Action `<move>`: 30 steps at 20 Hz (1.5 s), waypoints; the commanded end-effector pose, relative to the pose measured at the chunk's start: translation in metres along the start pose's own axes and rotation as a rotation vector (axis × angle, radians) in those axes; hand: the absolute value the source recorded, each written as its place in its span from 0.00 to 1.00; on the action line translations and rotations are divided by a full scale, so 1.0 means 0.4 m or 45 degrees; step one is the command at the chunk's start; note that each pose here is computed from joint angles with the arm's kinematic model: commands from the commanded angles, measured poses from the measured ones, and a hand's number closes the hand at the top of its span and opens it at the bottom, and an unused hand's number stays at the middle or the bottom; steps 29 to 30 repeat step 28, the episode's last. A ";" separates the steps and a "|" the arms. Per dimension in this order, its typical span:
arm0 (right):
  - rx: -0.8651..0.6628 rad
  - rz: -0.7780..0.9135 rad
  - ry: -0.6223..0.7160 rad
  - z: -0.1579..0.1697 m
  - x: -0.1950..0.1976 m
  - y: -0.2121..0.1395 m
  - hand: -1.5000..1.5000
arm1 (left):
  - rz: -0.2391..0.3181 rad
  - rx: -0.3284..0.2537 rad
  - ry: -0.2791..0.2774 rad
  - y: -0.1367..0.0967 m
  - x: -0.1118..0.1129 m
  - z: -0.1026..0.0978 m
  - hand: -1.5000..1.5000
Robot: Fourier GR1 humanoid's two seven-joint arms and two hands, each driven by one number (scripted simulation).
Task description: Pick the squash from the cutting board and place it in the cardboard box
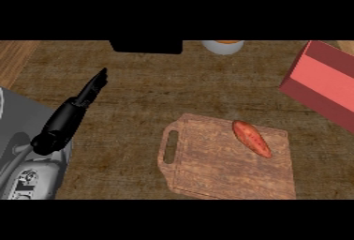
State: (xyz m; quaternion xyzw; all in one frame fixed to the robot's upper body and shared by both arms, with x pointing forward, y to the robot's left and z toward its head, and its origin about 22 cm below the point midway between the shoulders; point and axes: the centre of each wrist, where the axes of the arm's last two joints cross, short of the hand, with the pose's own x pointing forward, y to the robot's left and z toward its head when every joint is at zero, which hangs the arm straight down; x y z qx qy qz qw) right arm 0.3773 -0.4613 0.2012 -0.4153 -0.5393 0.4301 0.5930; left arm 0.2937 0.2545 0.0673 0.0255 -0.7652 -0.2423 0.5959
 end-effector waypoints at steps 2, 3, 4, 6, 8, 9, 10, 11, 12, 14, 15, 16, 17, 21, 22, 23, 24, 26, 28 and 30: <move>0.222 0.091 0.069 0.014 -0.064 -0.005 1.00 | 0.016 0.013 0.006 -0.010 -0.020 -0.009 0.50; 0.261 0.113 0.114 0.028 -0.090 0.009 1.00 | -0.020 -0.010 0.007 0.010 0.012 -0.021 0.50; 0.283 0.087 0.125 0.032 -0.106 0.028 1.00 | 0.007 -0.006 -0.001 0.014 0.004 -0.006 0.50; 0.365 0.036 0.028 0.036 -0.117 0.027 0.00 | -0.026 0.007 0.004 0.003 0.008 -0.019 0.50; 0.398 0.016 -0.055 0.030 -0.114 0.033 0.00 | 0.008 -0.009 -0.010 0.012 -0.012 0.000 0.50; 0.365 -0.034 -0.115 0.033 -0.121 0.039 0.00 | -0.009 -0.009 0.000 0.006 0.013 -0.023 0.50; 0.355 -0.062 -0.168 0.046 -0.135 0.019 0.00 | -0.004 0.007 -0.008 0.025 0.010 -0.020 0.50; 0.319 -0.124 -0.240 0.025 -0.102 -0.014 0.00 | -0.008 0.013 0.023 0.041 -0.007 -0.003 0.50; 0.257 -0.198 -0.252 0.010 -0.092 0.012 0.00 | 0.017 -0.024 0.003 0.007 0.010 -0.010 0.50; 0.067 -0.396 -0.349 0.019 -0.105 0.001 0.00 | -0.006 0.003 -0.009 -0.001 0.000 0.002 0.50; 0.010 -0.567 -0.381 0.011 -0.105 0.032 0.00 | 0.007 0.004 0.001 0.043 0.010 -0.006 0.50; -0.047 -0.767 -0.423 0.012 -0.110 0.040 0.00 | 0.007 0.011 0.015 0.019 0.000 -0.009 0.50; -0.077 -0.910 -0.437 0.003 -0.100 0.027 0.00 | 0.014 0.007 -0.002 0.003 0.009 -0.017 0.50; -0.178 -1.283 -0.320 0.021 -0.126 0.025 0.00 | -0.011 0.010 0.016 0.018 0.000 -0.008 0.50; -0.189 -1.336 -0.275 0.042 -0.151 0.028 0.00 | 0.014 0.030 0.013 0.022 -0.007 0.001 0.50; -0.209 -1.323 -0.232 0.058 -0.160 -0.023 0.00 | -0.012 -0.001 -0.018 -0.005 0.005 -0.014 0.50; -0.251 -1.360 -0.196 0.073 -0.179 -0.013 0.00 | -0.003 0.032 -0.010 0.001 0.008 -0.013 0.50; -0.307 -1.407 -0.158 0.083 -0.195 0.020 0.00 | -0.018 -0.001 -0.022 0.018 0.006 -0.010 0.50; -0.376 -1.426 -0.143 0.112 -0.218 -0.020 0.00 | 0.000 -0.016 -0.013 -0.015 0.015 -0.018 0.50; -0.376 -1.426 -0.143 0.112 -0.218 -0.020 0.00 | 0.000 -0.016 -0.013 -0.015 0.015 -0.018 0.50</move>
